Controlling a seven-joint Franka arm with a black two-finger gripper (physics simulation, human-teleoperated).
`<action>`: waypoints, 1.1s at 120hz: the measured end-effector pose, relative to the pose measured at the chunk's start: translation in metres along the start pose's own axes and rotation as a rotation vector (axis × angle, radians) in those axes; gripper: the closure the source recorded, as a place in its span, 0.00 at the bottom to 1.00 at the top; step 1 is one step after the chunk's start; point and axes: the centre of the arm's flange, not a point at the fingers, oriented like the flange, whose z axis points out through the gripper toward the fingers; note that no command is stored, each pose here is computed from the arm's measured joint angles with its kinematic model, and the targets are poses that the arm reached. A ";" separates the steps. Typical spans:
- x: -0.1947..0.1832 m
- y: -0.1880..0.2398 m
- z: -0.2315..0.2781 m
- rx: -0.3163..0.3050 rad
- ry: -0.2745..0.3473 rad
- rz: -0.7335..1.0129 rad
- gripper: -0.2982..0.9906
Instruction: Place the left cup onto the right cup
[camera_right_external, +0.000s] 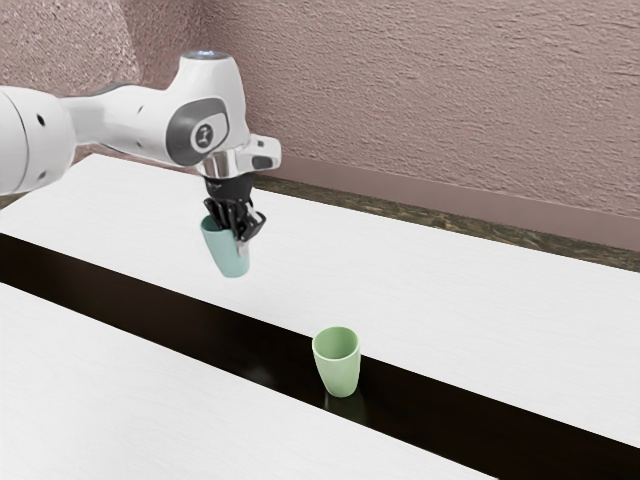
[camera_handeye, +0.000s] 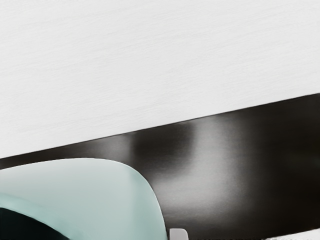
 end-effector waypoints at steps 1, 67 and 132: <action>0.000 0.002 0.000 0.000 0.000 0.001 0.84; 0.000 0.125 -0.004 0.003 -0.002 0.047 0.84; -0.005 0.191 0.001 0.004 0.001 0.052 0.84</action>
